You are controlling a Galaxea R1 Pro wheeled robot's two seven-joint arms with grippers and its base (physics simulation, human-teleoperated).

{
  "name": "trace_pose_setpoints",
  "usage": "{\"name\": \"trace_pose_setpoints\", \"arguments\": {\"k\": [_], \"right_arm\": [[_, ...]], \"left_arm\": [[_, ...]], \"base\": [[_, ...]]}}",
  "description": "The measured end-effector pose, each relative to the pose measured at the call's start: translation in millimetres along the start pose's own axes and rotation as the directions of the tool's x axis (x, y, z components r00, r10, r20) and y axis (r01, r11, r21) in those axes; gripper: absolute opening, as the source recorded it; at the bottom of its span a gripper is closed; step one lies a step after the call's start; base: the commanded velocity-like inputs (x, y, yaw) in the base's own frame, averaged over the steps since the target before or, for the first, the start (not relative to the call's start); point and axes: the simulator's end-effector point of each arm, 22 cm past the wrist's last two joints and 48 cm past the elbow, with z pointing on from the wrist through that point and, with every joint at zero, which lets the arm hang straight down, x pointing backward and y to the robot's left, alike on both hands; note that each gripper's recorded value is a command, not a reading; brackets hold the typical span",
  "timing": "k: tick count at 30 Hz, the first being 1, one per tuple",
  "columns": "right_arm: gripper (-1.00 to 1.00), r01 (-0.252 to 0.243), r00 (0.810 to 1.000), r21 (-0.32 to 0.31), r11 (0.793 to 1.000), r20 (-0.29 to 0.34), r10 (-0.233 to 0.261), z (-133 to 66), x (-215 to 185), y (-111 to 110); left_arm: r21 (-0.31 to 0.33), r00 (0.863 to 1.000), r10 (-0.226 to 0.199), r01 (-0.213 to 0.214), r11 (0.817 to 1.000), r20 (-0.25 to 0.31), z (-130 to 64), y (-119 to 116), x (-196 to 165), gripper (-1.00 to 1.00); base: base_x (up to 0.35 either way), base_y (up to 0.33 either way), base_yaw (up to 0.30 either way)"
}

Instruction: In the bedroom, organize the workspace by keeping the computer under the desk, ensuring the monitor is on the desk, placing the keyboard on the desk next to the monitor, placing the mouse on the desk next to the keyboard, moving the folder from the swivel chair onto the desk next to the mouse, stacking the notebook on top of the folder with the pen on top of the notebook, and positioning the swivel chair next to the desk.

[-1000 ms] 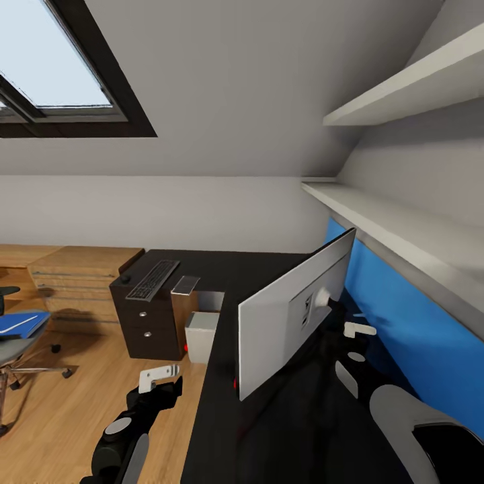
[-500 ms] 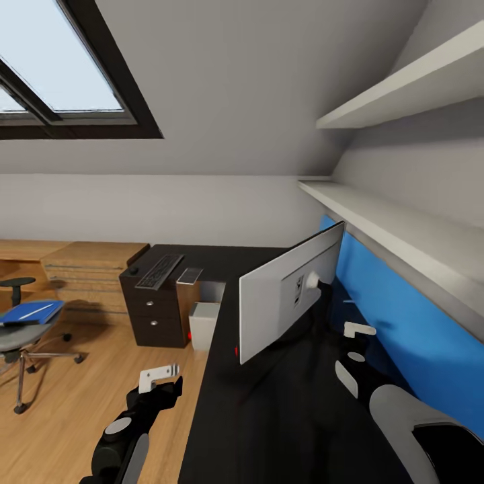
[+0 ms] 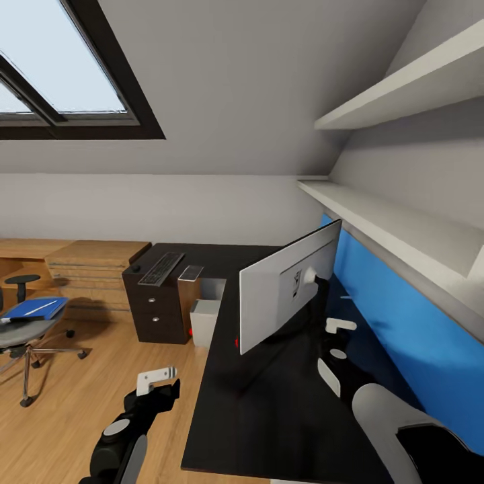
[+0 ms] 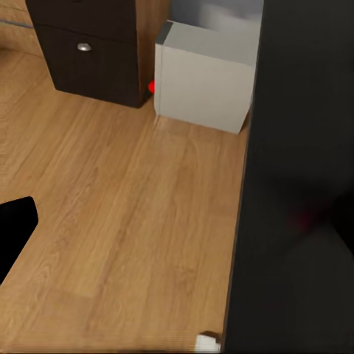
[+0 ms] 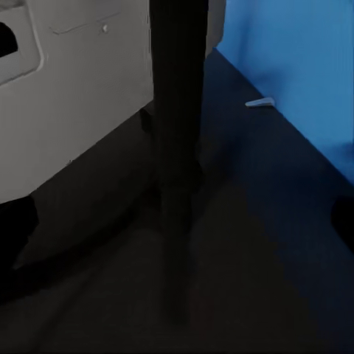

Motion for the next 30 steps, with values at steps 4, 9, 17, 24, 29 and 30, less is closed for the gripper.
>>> {"name": "trace_pose_setpoints", "arguments": {"k": [4,9,17,24,29,30], "right_arm": [[1.00,-0.026,0.999,-0.037,0.999,0.036,0.027,-9.5,-8,27],[1.00,-0.069,0.992,-0.054,0.996,0.105,0.075,-34.9,-10,34],[1.00,-0.104,0.981,-0.008,0.995,0.165,0.104,-80.9,-21,25],[1.00,-0.004,0.996,0.059,0.998,0.086,-0.001,-108.7,-14,48],[1.00,0.095,0.991,0.025,0.995,0.094,-0.097,-131.8,-13,86],[1.00,0.105,0.990,0.017,0.994,0.098,-0.106,-134.3,-12,91]], "left_arm": [[-0.017,1.000,-0.009,0.009,1.000,-0.009,2.3,9,4,1.00],[-0.031,1.000,-0.016,0.016,0.999,-0.014,3.4,16,6,1.00],[-0.037,1.000,-0.020,0.020,0.999,-0.015,3.9,19,6,1.00],[-0.039,1.000,-0.020,0.020,0.999,-0.014,4.2,20,6,1.00],[-0.036,1.000,-0.020,0.019,0.999,-0.012,3.8,19,5,1.00],[-0.034,1.000,-0.020,0.020,0.999,-0.011,3.7,18,5,1.00]], "base": [[-0.003,0.000,0.000],[0.000,0.000,0.000],[-0.013,0.013,0.000],[-0.164,0.191,0.000],[-0.046,0.310,0.000],[-0.003,0.328,0.000]]}}
